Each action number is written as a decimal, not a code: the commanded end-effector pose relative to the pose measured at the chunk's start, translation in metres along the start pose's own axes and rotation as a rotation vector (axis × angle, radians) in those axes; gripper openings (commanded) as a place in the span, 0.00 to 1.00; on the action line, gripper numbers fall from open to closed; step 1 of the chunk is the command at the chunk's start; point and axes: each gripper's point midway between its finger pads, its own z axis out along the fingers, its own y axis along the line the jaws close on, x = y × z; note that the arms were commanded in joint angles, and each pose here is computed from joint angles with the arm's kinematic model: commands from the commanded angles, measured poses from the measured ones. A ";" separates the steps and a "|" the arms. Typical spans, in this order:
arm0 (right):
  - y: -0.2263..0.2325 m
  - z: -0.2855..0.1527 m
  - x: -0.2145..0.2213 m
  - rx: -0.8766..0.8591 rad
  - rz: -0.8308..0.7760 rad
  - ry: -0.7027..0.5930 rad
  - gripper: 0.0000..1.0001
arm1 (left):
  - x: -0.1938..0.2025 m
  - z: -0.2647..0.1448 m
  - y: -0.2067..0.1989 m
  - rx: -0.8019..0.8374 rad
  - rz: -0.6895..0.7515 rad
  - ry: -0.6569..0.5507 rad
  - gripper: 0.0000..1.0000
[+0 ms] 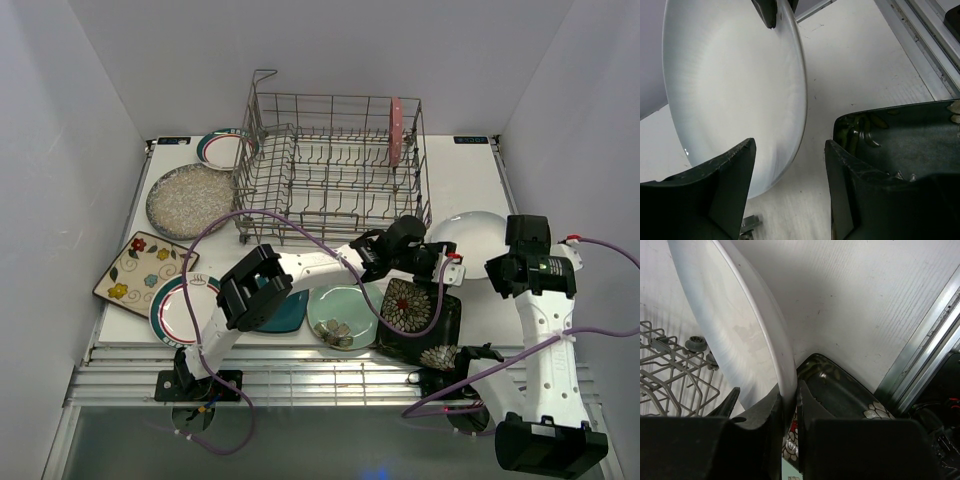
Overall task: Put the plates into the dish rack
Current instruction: Insert the plate into the dish rack.
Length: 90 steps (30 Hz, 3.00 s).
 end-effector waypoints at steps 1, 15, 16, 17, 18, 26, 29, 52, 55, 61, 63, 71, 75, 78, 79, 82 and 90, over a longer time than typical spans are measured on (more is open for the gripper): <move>0.049 -0.039 -0.048 -0.240 0.131 -0.164 0.08 | -0.026 -0.003 0.011 -0.020 0.021 -0.043 0.67; 0.049 -0.044 -0.052 -0.251 0.100 -0.180 0.08 | -0.028 0.007 0.012 -0.051 0.047 -0.032 0.18; 0.050 -0.046 -0.053 -0.255 0.100 -0.185 0.08 | -0.028 0.008 0.013 -0.055 0.056 -0.031 0.13; 0.050 -0.047 -0.054 -0.258 0.098 -0.189 0.08 | -0.029 0.009 0.013 -0.057 0.062 -0.030 0.09; 0.048 -0.048 -0.055 -0.257 0.099 -0.195 0.08 | -0.029 0.010 0.013 -0.063 0.065 -0.026 0.06; 0.045 -0.060 -0.059 -0.293 0.087 -0.224 0.08 | -0.037 0.015 0.017 -0.088 0.119 -0.025 0.00; 0.048 -0.061 -0.061 -0.297 0.074 -0.225 0.08 | -0.039 0.016 0.020 -0.104 0.137 -0.022 0.00; 0.076 -0.104 -0.096 -0.450 0.011 -0.359 0.08 | -0.079 0.003 0.074 -0.326 0.346 -0.041 0.00; 0.082 -0.112 -0.099 -0.511 -0.021 -0.391 0.08 | -0.088 0.000 0.083 -0.362 0.368 -0.055 0.00; 0.087 -0.130 -0.107 -0.578 -0.045 -0.447 0.08 | -0.091 -0.008 0.098 -0.422 0.382 -0.062 0.00; 0.089 -0.137 -0.110 -0.584 -0.063 -0.455 0.08 | -0.092 -0.012 0.105 -0.451 0.388 -0.063 0.00; 0.115 -0.170 -0.113 -0.748 -0.179 -0.489 0.08 | -0.114 -0.023 0.129 -0.546 0.422 -0.091 0.00; 0.131 -0.194 -0.109 -0.877 -0.295 -0.520 0.08 | -0.119 -0.032 0.136 -0.594 0.428 -0.097 0.00; 0.135 -0.206 -0.110 -0.932 -0.305 -0.546 0.08 | -0.122 -0.043 0.145 -0.656 0.432 -0.103 0.00; 0.136 -0.207 -0.111 -0.930 -0.306 -0.546 0.08 | -0.126 -0.049 0.150 -0.687 0.437 -0.118 0.00; 0.141 -0.212 -0.110 -0.939 -0.347 -0.531 0.08 | -0.128 -0.062 0.158 -0.750 0.436 -0.118 0.00; 0.165 -0.215 -0.103 -1.008 -0.404 -0.470 0.08 | -0.129 -0.085 0.171 -0.811 0.405 -0.117 0.00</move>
